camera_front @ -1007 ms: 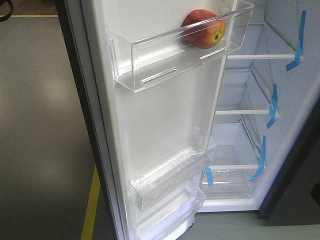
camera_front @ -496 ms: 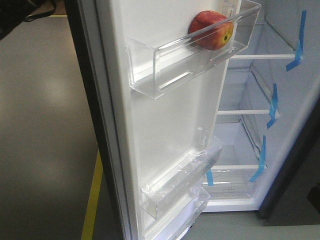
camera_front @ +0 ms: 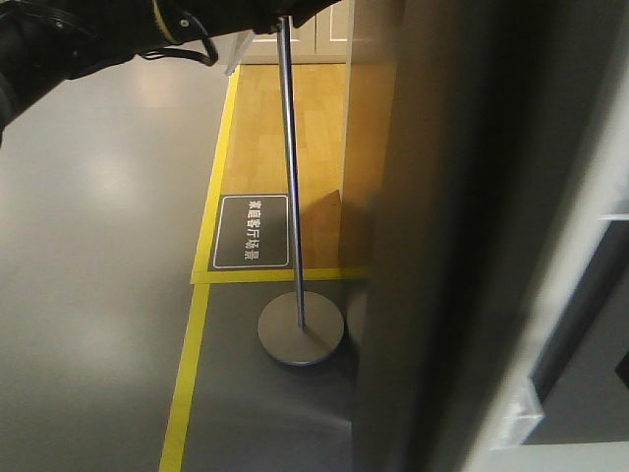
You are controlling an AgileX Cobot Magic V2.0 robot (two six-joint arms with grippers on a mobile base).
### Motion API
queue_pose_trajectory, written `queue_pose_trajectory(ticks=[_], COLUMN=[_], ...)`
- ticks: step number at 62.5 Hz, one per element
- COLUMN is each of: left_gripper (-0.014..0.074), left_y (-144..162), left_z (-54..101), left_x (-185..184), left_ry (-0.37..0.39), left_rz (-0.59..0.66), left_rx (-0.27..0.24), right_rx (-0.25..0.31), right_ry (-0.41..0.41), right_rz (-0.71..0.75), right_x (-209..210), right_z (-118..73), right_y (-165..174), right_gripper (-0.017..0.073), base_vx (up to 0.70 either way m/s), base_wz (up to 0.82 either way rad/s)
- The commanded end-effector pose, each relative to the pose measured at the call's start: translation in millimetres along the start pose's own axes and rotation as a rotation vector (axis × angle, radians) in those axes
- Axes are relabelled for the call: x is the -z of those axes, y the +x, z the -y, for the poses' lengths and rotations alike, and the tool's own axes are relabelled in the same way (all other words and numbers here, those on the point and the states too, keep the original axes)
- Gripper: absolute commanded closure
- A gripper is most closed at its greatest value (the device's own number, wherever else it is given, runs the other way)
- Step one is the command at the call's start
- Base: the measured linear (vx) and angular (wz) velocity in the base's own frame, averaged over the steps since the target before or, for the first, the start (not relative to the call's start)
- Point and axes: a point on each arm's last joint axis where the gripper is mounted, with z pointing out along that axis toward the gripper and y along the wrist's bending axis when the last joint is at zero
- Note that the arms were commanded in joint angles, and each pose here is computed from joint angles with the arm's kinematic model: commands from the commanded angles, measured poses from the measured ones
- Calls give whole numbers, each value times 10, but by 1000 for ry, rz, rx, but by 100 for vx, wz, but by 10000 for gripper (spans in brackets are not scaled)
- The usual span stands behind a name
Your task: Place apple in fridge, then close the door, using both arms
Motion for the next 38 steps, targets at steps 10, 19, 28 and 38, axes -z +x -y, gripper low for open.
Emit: queue_pose_trajectory(ticks=[10, 19, 28, 38], left_gripper=[236, 269, 317, 398], left_y=[-348, -465, -547, -588], left_z=[345, 259, 216, 207], left_x=[381, 616, 832, 991], left_ry=[70, -15, -66, -85], left_rz=[62, 116, 145, 152], left_rx=[-90, -104, -119, -130], right_rx=[56, 96, 112, 159], right_ry=[141, 264, 409, 574], right_rz=[117, 162, 189, 174], right_x=[-75, -248, -564, -1085], right_z=[151, 326, 584, 951], right_y=[-235, -471, -744, -951], right_gripper=[431, 232, 51, -8], base_vx=[0, 0, 0, 0], base_wz=[0, 0, 0, 0])
